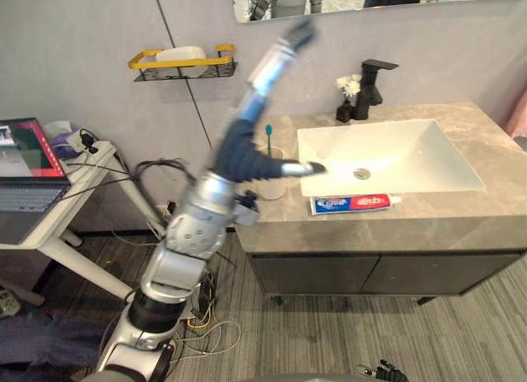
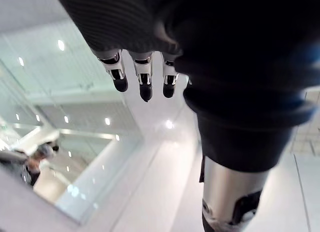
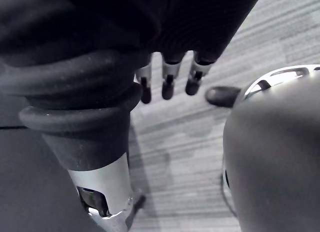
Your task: Organize washtable
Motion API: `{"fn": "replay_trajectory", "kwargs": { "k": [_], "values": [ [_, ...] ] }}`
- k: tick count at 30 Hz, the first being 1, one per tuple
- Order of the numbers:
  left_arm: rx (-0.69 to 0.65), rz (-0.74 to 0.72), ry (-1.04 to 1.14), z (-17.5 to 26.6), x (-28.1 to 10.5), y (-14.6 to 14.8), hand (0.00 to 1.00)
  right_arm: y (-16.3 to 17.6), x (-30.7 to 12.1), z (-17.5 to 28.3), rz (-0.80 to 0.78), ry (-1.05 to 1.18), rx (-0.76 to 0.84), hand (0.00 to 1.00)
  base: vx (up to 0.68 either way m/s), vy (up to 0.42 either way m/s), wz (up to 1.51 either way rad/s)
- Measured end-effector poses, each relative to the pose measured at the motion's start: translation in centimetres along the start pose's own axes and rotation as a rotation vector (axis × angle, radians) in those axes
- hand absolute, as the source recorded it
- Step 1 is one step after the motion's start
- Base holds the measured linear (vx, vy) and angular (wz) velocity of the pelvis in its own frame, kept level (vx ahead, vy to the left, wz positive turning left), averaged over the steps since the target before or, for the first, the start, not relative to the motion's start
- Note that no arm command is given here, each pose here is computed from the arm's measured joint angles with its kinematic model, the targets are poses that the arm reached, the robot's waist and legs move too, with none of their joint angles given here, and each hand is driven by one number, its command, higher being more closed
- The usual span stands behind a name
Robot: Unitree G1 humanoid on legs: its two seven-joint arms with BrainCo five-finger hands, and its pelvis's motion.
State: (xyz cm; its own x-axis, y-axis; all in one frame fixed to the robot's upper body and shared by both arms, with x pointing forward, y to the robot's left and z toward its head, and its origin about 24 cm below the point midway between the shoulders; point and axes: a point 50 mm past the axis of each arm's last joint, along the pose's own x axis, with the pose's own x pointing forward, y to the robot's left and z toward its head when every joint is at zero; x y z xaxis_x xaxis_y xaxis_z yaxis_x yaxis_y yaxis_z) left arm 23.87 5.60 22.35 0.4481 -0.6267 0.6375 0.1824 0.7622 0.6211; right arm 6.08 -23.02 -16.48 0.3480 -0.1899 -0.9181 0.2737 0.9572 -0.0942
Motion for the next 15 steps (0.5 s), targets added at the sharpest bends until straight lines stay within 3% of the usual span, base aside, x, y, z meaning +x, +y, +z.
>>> {"fn": "replay_trajectory", "kwargs": {
  "k": [8, 15],
  "values": [
    [0.001, -0.211, 0.063, -1.7, 1.1, -4.2, 0.0, 0.2, -0.1, -0.6, 0.022, 0.022, -0.004, 0.0, -0.05, -0.004, -0.08],
    [0.092, -0.247, 0.202, -4.9, 2.4, -6.0, 0.0, 0.7, 0.0, 0.0, 0.046, 0.0, -0.036, 0.0, 0.0, 0.001, -0.13]
  ]
}}
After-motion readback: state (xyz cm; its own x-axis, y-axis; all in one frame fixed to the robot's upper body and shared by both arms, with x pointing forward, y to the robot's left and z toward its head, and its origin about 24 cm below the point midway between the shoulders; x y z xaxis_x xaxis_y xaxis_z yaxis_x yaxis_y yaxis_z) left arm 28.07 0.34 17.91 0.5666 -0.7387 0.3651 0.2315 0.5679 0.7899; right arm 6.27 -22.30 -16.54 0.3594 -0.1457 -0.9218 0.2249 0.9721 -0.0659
